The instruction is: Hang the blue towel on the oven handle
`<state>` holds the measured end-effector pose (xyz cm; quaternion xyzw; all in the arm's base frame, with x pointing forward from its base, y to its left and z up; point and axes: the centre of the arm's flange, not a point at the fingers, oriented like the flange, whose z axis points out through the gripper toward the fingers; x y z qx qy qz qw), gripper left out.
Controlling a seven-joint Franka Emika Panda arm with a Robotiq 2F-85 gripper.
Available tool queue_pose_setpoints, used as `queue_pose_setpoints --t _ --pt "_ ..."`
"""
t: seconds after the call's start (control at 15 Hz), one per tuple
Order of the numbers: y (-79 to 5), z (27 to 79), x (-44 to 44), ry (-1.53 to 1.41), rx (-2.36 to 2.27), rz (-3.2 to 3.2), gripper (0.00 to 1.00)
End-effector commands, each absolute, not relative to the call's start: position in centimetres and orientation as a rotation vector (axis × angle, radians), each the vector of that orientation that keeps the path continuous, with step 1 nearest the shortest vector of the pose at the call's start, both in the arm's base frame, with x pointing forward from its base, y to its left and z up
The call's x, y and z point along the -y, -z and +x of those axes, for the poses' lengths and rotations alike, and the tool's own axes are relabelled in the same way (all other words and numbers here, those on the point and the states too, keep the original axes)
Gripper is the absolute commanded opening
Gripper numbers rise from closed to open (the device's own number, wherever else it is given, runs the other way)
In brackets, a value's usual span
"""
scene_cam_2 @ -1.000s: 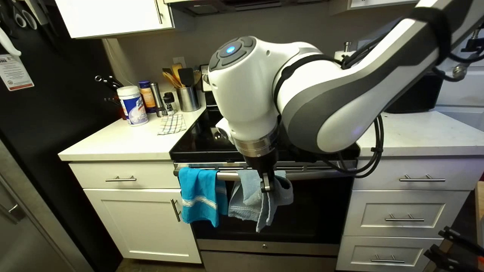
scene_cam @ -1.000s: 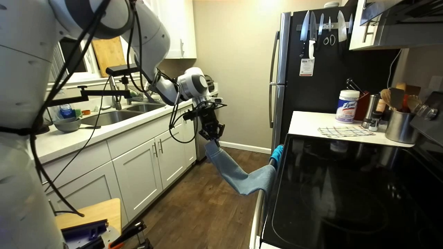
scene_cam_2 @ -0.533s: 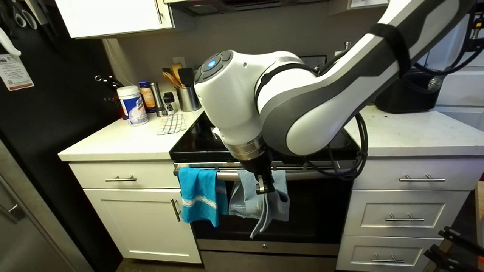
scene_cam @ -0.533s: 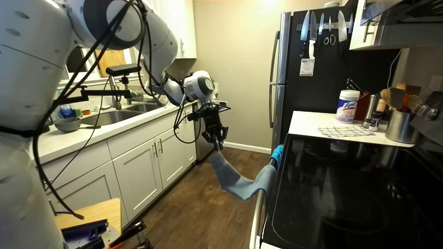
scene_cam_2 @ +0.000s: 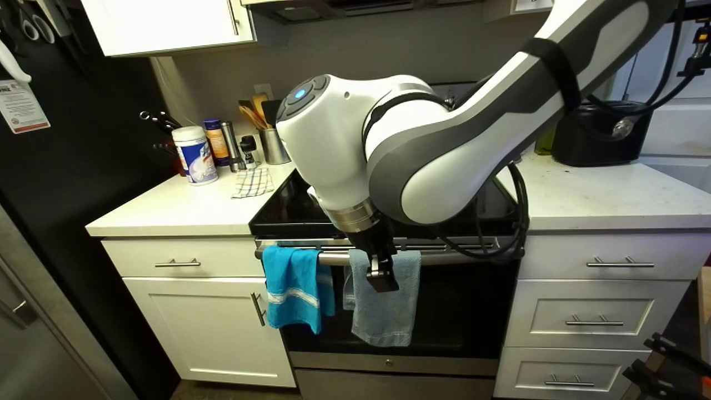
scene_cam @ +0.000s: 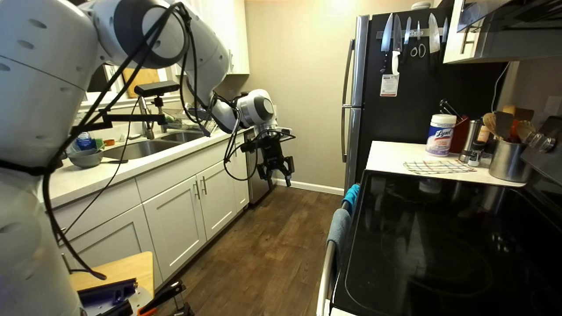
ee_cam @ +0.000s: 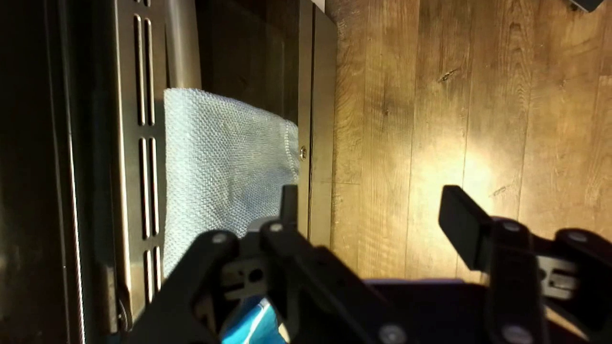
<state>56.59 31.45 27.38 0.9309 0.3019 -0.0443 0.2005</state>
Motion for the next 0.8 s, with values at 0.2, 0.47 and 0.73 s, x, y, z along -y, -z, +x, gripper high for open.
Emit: queue_pose_setpoints --t 0.2,0.47,0.73 --pt "-28.9 58.9 -30.0 0.130 -0.789 2.698 1.00" --pt "-29.6 60.1 -29.2 0.123 -0.746 2.746 1.00" --pt "-30.1 61.0 -28.6 0.106 -0.721 2.788 1.00"
